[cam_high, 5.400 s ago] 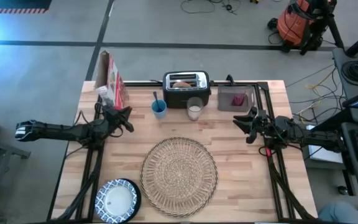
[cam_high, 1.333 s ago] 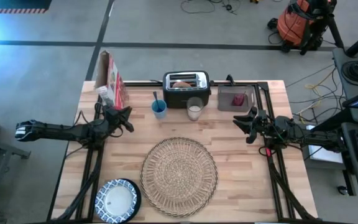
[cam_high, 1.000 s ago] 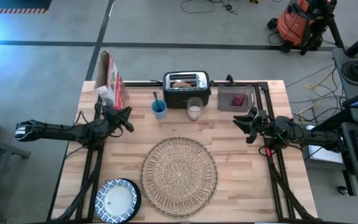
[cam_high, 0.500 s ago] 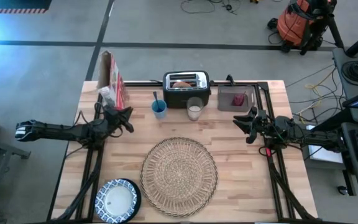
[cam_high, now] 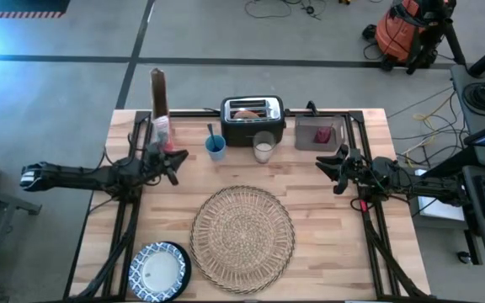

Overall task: Arrange a breakfast setting
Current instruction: Move the brown mat to the center of the table

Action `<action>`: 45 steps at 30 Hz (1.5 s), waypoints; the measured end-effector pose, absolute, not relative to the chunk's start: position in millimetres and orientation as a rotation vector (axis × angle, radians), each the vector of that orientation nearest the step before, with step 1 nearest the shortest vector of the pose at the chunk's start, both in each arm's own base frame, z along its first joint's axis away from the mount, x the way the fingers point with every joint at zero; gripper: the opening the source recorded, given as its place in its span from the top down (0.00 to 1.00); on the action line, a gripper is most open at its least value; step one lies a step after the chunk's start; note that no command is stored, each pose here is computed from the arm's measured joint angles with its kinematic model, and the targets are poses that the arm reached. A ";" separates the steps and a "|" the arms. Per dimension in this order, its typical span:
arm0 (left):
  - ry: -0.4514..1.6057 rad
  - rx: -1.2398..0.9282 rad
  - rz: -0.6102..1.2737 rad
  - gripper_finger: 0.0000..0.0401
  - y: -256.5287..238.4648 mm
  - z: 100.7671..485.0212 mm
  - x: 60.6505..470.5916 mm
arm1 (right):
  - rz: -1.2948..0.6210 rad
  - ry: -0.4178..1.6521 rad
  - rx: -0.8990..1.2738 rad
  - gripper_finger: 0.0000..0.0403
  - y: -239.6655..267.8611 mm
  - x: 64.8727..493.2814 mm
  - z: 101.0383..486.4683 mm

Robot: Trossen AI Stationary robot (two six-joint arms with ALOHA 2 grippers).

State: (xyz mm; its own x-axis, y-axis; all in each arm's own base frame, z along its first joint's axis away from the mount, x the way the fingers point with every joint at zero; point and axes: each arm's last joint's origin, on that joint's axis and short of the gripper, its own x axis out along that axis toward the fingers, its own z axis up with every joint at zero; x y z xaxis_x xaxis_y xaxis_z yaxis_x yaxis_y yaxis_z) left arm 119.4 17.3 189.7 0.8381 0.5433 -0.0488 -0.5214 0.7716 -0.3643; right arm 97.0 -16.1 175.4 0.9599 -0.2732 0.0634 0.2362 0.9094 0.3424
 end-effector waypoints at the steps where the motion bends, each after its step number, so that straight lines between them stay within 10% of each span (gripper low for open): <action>1: -0.042 -0.372 0.580 0.91 17.2 193.8 119.7 | -0.263 -0.111 0.339 0.72 -16.1 97.0 175.3; 25: 0.477 -0.570 0.584 0.91 12.5 282.4 125.3 | -0.263 -0.111 0.339 0.72 -16.1 97.0 175.3; 45: 0.923 -0.658 0.438 0.91 4.2 249.8 179.7 | -0.263 -0.111 0.339 0.72 -16.1 97.0 175.4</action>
